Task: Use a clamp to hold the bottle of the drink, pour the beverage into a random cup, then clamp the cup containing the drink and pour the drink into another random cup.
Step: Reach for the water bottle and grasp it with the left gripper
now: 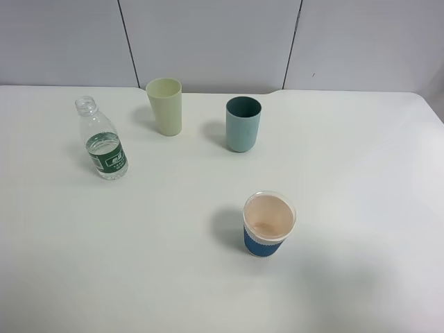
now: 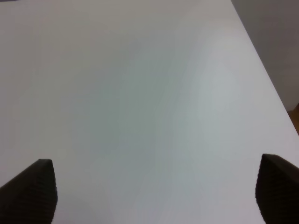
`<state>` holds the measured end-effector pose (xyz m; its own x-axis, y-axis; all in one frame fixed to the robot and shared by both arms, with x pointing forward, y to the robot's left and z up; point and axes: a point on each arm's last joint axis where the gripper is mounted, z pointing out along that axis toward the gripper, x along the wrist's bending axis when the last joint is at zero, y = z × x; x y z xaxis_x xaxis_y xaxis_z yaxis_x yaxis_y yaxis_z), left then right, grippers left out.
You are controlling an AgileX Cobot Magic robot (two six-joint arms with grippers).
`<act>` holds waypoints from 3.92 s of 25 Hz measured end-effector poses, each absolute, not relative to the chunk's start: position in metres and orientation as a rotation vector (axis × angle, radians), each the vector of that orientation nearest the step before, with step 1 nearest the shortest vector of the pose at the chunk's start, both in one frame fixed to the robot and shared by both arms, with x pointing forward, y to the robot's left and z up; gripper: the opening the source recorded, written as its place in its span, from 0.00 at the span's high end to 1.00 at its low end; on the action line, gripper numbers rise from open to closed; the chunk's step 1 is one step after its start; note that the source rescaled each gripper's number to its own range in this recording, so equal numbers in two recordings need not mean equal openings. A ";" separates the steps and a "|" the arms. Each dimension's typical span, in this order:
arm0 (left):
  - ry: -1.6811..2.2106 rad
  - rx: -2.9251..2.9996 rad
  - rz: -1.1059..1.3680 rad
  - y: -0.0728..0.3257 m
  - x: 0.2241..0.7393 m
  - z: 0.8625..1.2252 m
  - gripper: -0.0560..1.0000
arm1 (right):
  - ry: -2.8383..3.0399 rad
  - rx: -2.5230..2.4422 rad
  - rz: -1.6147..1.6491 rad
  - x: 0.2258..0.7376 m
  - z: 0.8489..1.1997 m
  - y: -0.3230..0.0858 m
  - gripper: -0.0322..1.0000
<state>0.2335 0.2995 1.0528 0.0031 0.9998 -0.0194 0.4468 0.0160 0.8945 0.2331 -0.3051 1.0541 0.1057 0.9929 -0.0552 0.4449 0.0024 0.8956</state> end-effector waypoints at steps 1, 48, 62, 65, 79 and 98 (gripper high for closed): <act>1.544 1.530 0.934 0.300 0.233 1.053 0.00 | 1.458 1.566 0.846 0.233 1.054 -0.305 0.43; 1.544 1.530 0.934 0.300 0.233 1.053 0.00 | 1.458 1.566 0.846 0.233 1.054 -0.305 0.43; 1.544 1.530 0.934 0.300 0.233 1.053 0.00 | 1.458 1.566 0.846 0.233 1.054 -0.305 0.43; 1.544 1.530 0.934 0.300 0.233 1.053 0.00 | 1.458 1.566 0.846 0.233 1.054 -0.305 0.43; 1.558 1.542 0.904 0.299 0.246 1.065 0.00 | 1.458 1.566 0.846 0.233 1.054 -0.305 0.43; 1.754 1.907 0.586 0.296 0.366 1.053 0.00 | 1.458 1.566 0.846 0.233 1.054 -0.305 0.43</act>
